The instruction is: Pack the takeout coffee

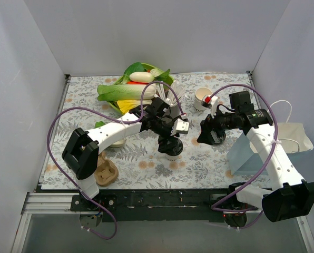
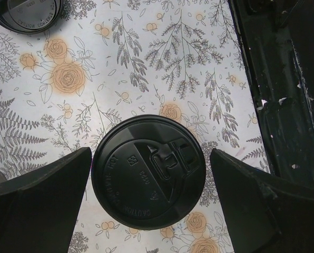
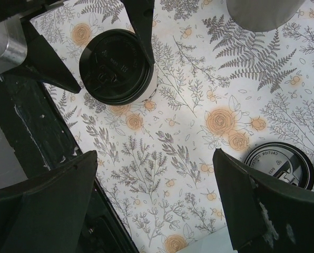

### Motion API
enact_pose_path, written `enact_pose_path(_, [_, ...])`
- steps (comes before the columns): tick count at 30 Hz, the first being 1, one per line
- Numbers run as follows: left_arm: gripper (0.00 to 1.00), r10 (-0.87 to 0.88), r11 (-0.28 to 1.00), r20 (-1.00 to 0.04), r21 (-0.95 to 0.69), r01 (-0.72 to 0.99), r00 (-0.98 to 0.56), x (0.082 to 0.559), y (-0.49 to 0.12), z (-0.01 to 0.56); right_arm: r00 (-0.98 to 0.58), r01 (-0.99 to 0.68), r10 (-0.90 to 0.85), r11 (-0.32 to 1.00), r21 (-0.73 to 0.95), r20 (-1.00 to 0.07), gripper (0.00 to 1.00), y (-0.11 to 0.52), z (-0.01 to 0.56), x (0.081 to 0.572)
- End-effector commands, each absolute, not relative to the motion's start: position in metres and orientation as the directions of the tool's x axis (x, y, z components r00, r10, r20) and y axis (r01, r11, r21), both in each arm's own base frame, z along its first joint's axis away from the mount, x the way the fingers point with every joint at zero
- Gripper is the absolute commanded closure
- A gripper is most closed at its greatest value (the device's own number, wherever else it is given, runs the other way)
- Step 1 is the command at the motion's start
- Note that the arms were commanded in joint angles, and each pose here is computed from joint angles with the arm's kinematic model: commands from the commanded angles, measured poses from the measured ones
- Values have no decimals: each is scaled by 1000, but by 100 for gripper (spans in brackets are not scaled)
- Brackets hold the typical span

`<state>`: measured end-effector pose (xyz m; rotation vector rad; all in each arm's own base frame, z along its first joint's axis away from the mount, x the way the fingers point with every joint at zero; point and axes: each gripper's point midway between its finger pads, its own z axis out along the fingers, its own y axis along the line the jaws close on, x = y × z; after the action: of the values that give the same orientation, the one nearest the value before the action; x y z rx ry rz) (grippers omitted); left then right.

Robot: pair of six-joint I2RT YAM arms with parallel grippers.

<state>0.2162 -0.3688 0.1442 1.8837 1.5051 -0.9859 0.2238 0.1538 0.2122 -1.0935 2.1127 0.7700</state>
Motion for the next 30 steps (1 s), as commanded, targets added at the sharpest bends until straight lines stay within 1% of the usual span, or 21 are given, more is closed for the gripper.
enact_pose_path(1, [4, 581, -228, -808, -43, 973, 100, 215, -370, 146, -443, -856, -463, 473, 209, -768, 2, 157, 216, 227])
enact_pose_path(10, [5, 614, -211, -787, -87, 974, 63, 213, -367, 138, -443, -856, -462, 474, 208, -769, 2, 157, 215, 227])
enact_pose_path(16, [11, 611, -188, -789, -76, 979, 56, 215, -366, 145, -445, -853, -460, 480, 206, -769, 2, 155, 214, 227])
enact_pose_path(21, [13, 594, -116, -801, 2, 993, 71, 227, -359, 170, -443, -850, -459, 488, 199, -770, 2, 154, 215, 230])
enact_pose_path(22, [13, 600, -73, -799, 0, 997, 44, 232, -354, 174, -441, -851, -459, 486, 197, -771, 2, 154, 216, 230])
enact_pose_path(25, [18, 620, -9, -784, 13, 1000, 15, 243, -336, 177, -442, -850, -460, 490, 196, -770, 2, 154, 215, 231])
enact_pose_path(30, [20, 627, 102, -777, 16, 995, -52, 260, -310, 182, -448, -846, -457, 494, 199, -769, 2, 154, 214, 234])
